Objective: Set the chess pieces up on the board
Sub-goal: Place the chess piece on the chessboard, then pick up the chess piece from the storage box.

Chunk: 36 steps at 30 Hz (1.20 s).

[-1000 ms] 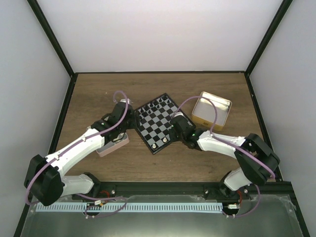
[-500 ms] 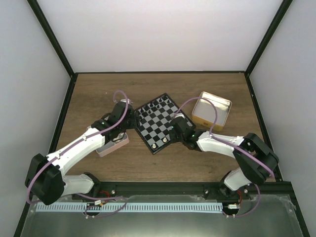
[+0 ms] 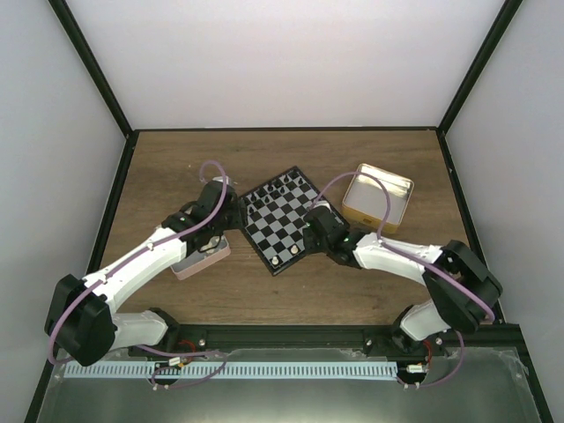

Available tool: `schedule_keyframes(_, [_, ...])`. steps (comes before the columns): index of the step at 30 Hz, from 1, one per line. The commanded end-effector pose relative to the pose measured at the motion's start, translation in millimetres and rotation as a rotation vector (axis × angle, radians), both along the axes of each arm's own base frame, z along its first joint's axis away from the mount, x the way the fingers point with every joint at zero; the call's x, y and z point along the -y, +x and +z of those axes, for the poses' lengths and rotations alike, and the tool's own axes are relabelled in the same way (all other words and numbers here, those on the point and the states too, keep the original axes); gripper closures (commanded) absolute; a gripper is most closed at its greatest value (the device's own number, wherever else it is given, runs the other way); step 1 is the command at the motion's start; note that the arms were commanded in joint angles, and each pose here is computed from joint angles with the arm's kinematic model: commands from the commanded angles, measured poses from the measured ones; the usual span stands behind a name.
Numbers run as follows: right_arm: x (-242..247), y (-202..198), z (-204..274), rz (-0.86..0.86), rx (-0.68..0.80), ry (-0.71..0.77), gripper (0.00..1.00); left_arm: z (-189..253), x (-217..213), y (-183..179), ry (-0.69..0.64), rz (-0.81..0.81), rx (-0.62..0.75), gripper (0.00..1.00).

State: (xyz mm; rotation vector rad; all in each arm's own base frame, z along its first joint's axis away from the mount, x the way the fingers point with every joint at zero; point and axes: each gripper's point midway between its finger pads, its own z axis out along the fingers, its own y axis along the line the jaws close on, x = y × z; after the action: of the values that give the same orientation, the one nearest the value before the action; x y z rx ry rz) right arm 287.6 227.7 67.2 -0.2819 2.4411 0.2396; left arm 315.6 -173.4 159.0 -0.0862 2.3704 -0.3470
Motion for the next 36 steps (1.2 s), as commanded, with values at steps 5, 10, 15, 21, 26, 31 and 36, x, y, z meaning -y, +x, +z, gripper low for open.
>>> schedule_keyframes(5, [-15.9, 11.2, 80.8, -0.017, 0.121, 0.17, 0.47, -6.6, -19.9, -4.7, 0.008, 0.079, -0.017, 0.31])
schedule_keyframes(10, [-7.9, 8.3, 101.7, -0.052, 0.154, 0.213, 0.45, -28.3, -59.3, -16.2, 0.023, 0.231, -0.075, 0.26])
schedule_keyframes(15, [-6.5, 0.9, 103.0, -0.057, 0.139, 0.259, 0.45, -50.2, -94.8, -28.3, -0.044, 0.353, -0.124, 0.26])
schedule_keyframes(21, [-10.9, -3.0, 95.0, -0.053, 0.102, 0.284, 0.45, -81.7, -107.7, -34.9, -0.084, 0.382, -0.207, 0.45])
schedule_keyframes(26, [-13.5, -4.0, 90.5, -0.049, 0.083, 0.287, 0.46, -99.1, -105.1, -33.5, -0.108, 0.361, -0.263, 0.65])
schedule_keyframes(31, [-13.1, -5.1, 87.8, -0.054, 0.073, 0.29, 0.47, -111.2, -105.9, -36.1, -0.101, 0.359, -0.292, 0.73])
schedule_keyframes(36, [-13.6, -5.2, 86.5, -0.055, 0.069, 0.291, 0.47, -122.4, -109.2, -38.5, -0.075, 0.363, -0.323, 0.74])
